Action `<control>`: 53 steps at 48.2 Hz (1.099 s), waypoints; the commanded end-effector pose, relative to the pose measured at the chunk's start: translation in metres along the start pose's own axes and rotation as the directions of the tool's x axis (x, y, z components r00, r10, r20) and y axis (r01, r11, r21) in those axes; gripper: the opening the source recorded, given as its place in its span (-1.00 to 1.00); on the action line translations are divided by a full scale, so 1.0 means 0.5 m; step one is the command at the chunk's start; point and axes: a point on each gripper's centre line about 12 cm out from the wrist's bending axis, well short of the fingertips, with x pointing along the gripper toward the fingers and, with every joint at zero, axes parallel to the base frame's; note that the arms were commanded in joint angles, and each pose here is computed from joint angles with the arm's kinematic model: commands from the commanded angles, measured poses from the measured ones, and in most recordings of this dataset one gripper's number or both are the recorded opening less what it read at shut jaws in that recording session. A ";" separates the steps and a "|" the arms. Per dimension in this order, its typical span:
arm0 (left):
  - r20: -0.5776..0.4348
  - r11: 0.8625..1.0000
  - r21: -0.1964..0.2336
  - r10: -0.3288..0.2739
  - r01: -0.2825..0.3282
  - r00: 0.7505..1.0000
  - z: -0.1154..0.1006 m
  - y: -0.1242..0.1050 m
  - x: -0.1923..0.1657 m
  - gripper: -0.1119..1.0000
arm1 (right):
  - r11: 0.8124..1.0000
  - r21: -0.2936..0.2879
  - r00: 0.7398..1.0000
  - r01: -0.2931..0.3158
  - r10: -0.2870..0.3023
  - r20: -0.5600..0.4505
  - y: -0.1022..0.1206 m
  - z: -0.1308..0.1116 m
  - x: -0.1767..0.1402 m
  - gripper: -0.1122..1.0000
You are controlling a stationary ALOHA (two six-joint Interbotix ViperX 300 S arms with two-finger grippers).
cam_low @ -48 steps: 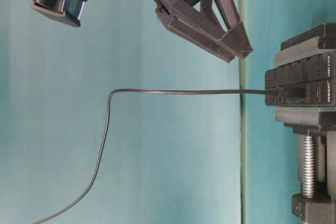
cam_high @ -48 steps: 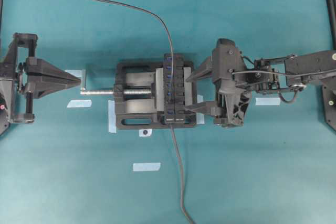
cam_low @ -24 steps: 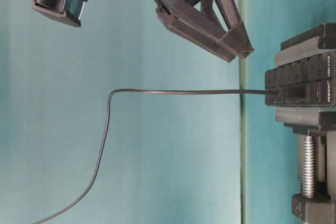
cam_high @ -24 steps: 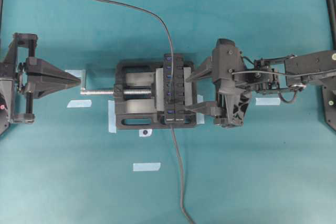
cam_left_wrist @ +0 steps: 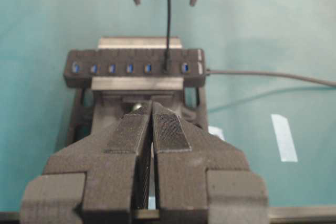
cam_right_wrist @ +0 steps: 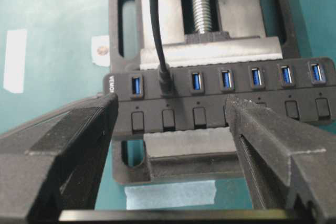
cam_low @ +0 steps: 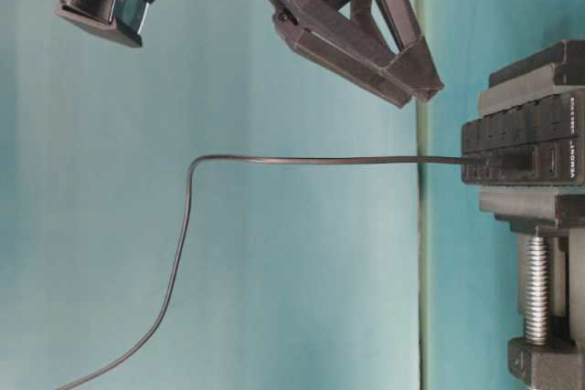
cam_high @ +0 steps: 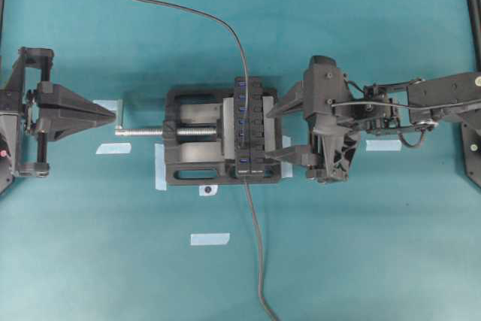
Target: Insert the USB into the second port from the front of the fixed hub.
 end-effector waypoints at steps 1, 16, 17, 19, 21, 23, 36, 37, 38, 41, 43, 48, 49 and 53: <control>0.021 1.000 0.000 0.002 -0.002 1.000 0.016 0.001 0.001 -0.80 | 1.000 0.015 1.000 -0.002 0.001 0.026 0.000 0.014 -0.006 0.74; 0.020 1.000 0.000 0.002 -0.002 1.000 0.014 0.001 0.001 -0.80 | 1.000 0.015 1.000 -0.001 0.001 0.020 0.000 0.011 -0.004 0.74; 0.018 1.000 0.000 0.002 -0.002 1.000 0.014 0.001 0.002 -0.80 | 1.000 0.015 1.000 -0.001 0.001 0.020 0.000 0.011 -0.004 0.74; 0.020 1.000 0.000 0.002 -0.002 1.000 0.014 0.001 0.001 -0.80 | 1.000 0.015 1.000 -0.001 0.001 0.020 0.000 0.011 -0.004 0.74; 0.020 1.000 0.000 0.002 -0.002 1.000 0.014 0.001 0.001 -0.80 | 1.000 0.015 1.000 -0.001 0.001 0.020 0.000 0.011 -0.004 0.74; 0.020 1.000 0.000 0.002 -0.002 1.000 0.014 0.001 0.001 -0.80 | 1.000 0.015 1.000 -0.001 0.001 0.020 0.000 0.011 -0.004 0.74; 0.020 1.000 0.000 0.002 -0.002 1.000 0.014 0.001 0.001 -0.80 | 1.000 0.015 1.000 0.000 0.000 0.015 0.000 0.009 -0.003 0.74; 0.020 1.000 -0.001 0.003 -0.003 1.000 0.014 0.002 0.001 -0.80 | 1.000 0.015 1.000 0.000 0.000 0.014 0.000 0.009 -0.002 0.74; 0.021 1.000 0.000 0.002 -0.002 1.000 0.015 0.001 0.001 -0.80 | 1.000 0.015 1.000 0.000 0.000 0.014 0.000 0.008 -0.001 0.74; 0.021 1.000 -0.001 0.003 -0.003 1.000 0.013 0.002 0.001 -0.80 | 1.000 0.013 1.000 0.000 0.000 0.009 0.000 0.006 0.001 0.74; 0.021 1.000 -0.001 0.003 -0.003 1.000 0.013 0.002 0.001 -0.80 | 1.000 0.013 1.000 0.000 0.000 0.009 0.000 0.007 0.002 0.74; 0.020 1.000 0.000 0.002 -0.002 1.000 0.013 0.001 0.001 -0.80 | 1.000 0.013 1.000 0.001 -0.001 0.006 -0.001 0.006 0.005 0.74; 0.021 1.000 -0.001 0.003 -0.003 1.000 0.013 0.002 0.001 -0.80 | 1.000 0.013 1.000 0.001 -0.001 0.003 -0.001 0.005 0.006 0.74; 0.021 1.000 0.000 0.002 -0.002 1.000 0.013 0.001 0.001 -0.80 | 1.000 0.014 1.000 0.002 -0.002 0.003 -0.002 0.005 0.008 0.74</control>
